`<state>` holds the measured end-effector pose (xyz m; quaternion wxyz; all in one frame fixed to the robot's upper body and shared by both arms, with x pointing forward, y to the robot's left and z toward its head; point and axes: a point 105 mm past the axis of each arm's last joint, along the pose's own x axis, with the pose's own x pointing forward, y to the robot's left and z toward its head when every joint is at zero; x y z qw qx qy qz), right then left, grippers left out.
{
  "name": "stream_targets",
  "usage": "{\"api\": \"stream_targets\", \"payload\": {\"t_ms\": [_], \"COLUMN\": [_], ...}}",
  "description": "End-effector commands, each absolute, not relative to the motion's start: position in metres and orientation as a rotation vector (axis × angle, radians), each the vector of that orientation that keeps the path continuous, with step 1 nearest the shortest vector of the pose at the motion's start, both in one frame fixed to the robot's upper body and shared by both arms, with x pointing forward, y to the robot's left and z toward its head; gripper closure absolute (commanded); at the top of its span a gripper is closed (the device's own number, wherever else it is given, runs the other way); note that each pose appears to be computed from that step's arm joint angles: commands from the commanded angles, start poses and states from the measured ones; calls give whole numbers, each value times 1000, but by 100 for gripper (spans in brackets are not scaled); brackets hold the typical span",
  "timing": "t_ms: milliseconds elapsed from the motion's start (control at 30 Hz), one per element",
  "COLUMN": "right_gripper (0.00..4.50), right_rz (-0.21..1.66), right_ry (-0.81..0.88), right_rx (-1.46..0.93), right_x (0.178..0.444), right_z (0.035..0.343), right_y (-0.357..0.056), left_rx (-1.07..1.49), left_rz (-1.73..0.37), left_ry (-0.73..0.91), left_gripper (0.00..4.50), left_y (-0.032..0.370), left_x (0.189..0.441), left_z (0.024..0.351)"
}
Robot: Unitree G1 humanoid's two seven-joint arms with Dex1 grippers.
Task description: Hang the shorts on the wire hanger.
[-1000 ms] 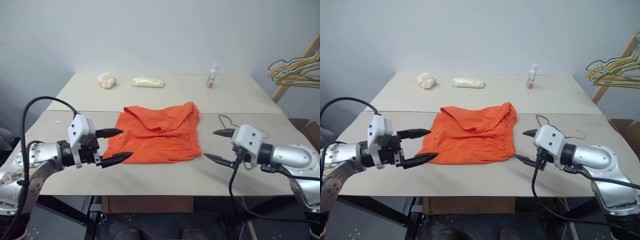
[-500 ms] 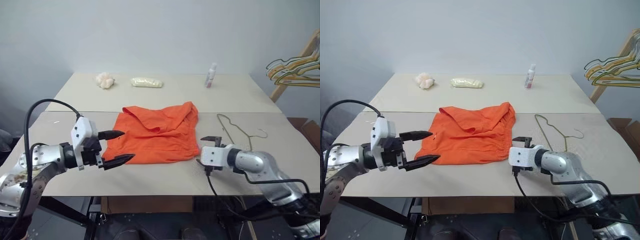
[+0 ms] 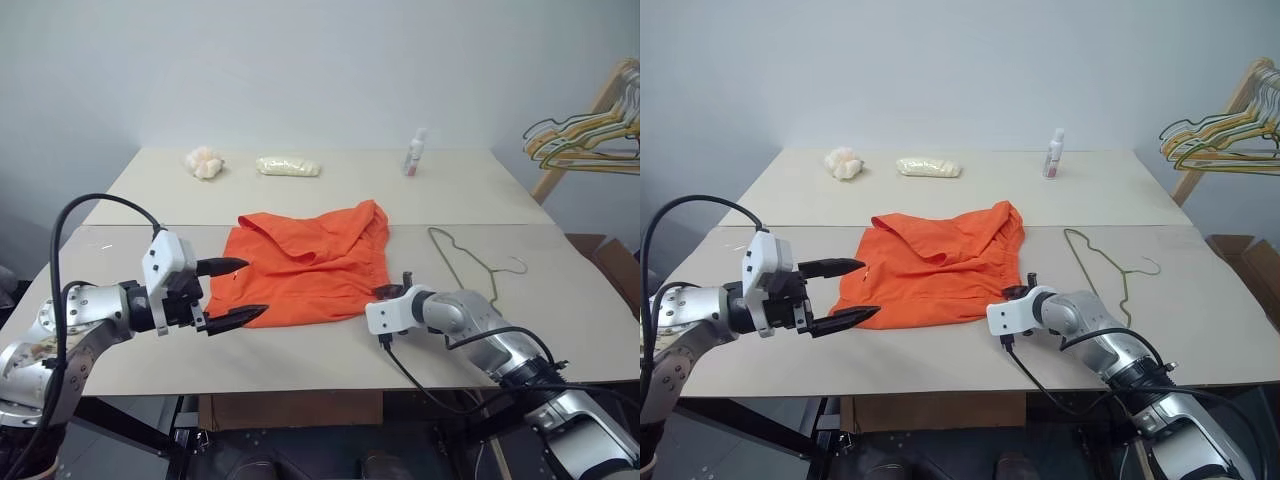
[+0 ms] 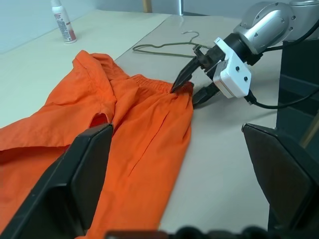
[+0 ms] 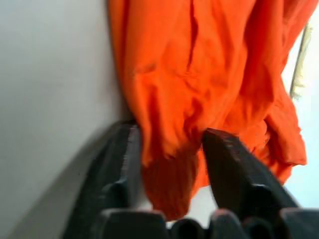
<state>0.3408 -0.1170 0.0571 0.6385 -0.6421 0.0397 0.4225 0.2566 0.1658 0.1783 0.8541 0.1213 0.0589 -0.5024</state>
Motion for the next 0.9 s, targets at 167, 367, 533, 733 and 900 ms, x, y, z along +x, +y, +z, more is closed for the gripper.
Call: {"api": "stream_targets", "payload": {"t_ms": [167, 367, 533, 733, 900], "right_gripper": [448, 448, 448, 448, 448], "right_rz": [974, 1055, 1092, 1101, 1086], "right_ry": [-7, -71, -50, -39, -34], "right_rx": [-1441, -1375, -1352, -1378, -1384], "right_x": [340, 326, 325, 327, 328], "right_z": [80, 94, 86, 79, 83], "right_y": [-110, -110, -108, -107, -112], "left_rx": [468, 907, 870, 882, 1025], "left_rz": [-1019, -1015, -1066, -1080, -1116], "left_ry": [146, 277, 264, 254, 319], "left_gripper": [0, 0, 0, 0, 0], "left_y": [168, 194, 186, 186, 198], "left_x": [266, 282, 290, 293, 288], "left_z": [167, 120, 115, 116, 102]}}
